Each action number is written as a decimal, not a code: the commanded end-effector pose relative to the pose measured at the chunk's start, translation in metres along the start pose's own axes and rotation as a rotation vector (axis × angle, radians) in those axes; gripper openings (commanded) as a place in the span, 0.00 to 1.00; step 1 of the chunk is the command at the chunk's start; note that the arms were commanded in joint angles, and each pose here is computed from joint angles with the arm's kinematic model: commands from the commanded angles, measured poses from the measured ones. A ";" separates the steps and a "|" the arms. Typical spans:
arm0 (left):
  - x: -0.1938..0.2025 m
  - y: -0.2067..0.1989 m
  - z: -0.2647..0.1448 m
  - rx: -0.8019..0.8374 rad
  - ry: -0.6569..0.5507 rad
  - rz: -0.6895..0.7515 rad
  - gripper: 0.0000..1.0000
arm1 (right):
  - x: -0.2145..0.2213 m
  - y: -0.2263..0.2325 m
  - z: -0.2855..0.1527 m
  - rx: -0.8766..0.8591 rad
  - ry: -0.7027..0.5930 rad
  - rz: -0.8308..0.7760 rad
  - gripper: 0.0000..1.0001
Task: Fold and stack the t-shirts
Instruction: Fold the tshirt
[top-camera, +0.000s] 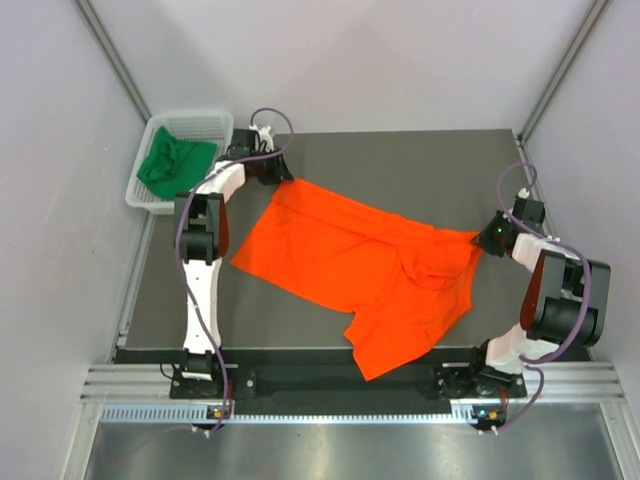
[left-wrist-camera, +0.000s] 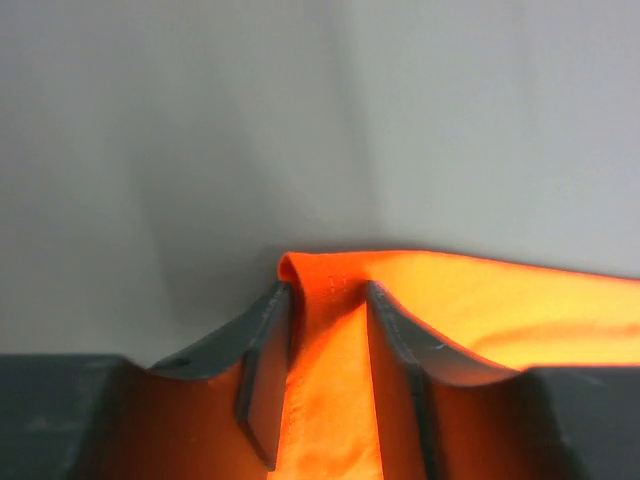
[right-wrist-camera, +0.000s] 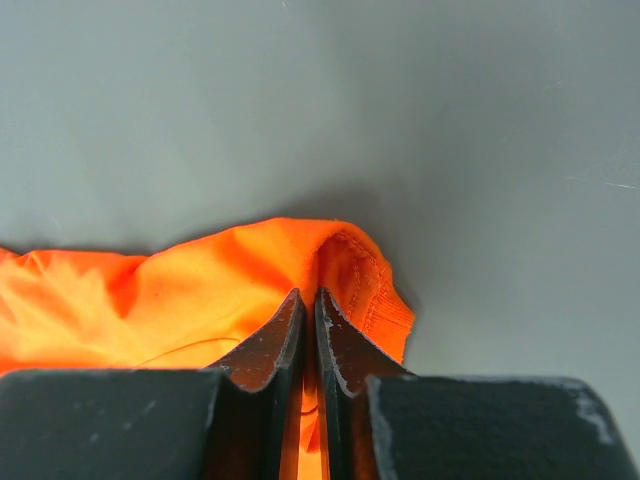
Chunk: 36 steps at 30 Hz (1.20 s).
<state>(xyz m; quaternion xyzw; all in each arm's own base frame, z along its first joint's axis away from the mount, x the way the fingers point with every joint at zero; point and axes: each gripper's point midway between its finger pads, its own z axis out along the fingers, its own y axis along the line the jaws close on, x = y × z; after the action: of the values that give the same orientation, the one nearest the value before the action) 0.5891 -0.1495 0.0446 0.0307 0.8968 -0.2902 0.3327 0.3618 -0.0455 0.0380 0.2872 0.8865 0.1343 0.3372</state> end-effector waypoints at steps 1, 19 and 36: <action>0.006 0.007 0.000 -0.033 0.031 0.009 0.28 | -0.010 0.008 0.001 -0.029 -0.033 -0.018 0.07; -0.021 0.050 0.001 -0.204 -0.089 -0.022 0.00 | -0.017 -0.012 0.015 0.078 -0.036 -0.017 0.00; -0.046 -0.009 -0.101 -0.412 -0.204 -0.062 0.50 | -0.020 -0.006 -0.073 0.188 -0.043 -0.077 0.65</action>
<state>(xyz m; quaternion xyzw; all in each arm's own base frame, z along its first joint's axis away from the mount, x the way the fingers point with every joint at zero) 0.5746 -0.0905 0.0637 -0.0748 0.9249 -0.1289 0.3498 0.3350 -0.0619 0.0707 0.2961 0.8989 0.0606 0.3171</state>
